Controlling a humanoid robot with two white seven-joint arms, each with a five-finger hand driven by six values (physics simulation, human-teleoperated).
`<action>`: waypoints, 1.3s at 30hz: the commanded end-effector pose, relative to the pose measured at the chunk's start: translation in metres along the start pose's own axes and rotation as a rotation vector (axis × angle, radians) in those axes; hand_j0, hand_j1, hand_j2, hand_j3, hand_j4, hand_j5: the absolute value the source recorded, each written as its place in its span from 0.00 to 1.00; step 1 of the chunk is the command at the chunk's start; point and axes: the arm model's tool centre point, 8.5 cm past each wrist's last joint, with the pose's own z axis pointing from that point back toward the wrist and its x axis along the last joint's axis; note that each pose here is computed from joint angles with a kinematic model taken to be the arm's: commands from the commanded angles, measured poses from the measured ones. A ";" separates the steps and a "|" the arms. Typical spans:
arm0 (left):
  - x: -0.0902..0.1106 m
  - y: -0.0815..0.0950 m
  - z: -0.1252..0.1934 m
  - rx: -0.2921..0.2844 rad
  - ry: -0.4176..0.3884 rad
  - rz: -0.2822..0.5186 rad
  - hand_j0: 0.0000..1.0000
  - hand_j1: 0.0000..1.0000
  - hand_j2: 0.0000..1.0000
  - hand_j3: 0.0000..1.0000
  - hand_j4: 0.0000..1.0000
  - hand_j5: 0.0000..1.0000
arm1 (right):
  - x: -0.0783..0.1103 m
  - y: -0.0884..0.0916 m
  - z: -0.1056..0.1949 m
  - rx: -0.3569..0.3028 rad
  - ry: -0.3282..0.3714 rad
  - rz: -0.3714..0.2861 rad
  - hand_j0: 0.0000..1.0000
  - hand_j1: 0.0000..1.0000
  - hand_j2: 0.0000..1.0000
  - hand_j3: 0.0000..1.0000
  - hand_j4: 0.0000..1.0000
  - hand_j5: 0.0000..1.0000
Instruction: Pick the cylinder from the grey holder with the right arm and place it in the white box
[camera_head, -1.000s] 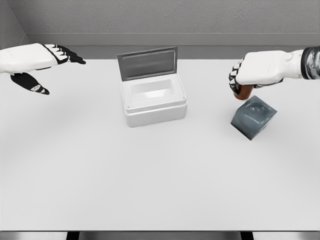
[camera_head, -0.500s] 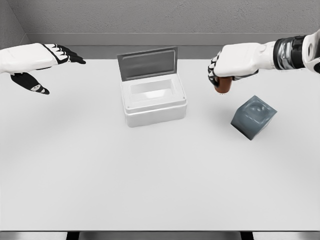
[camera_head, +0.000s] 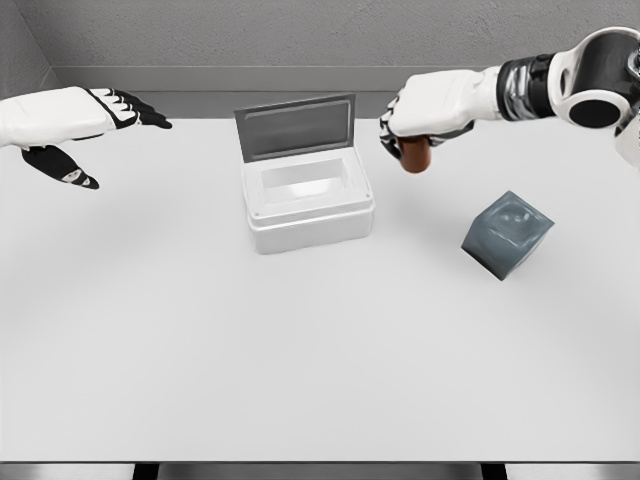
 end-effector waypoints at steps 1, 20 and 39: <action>0.000 0.000 0.000 0.004 0.000 0.006 1.00 1.00 1.00 1.00 1.00 1.00 | 0.000 -0.003 -0.009 -0.006 -0.006 -0.013 0.46 0.46 0.46 0.46 0.46 0.46; 0.000 0.002 0.000 0.003 0.001 -0.001 1.00 1.00 1.00 1.00 1.00 1.00 | 0.010 -0.044 -0.042 -0.052 -0.047 0.023 0.46 0.46 0.46 0.46 0.46 0.46; 0.001 0.003 -0.002 0.001 -0.003 -0.005 1.00 1.00 1.00 1.00 1.00 1.00 | 0.021 -0.052 -0.066 -0.046 -0.080 0.023 0.49 0.49 0.49 0.49 0.49 0.49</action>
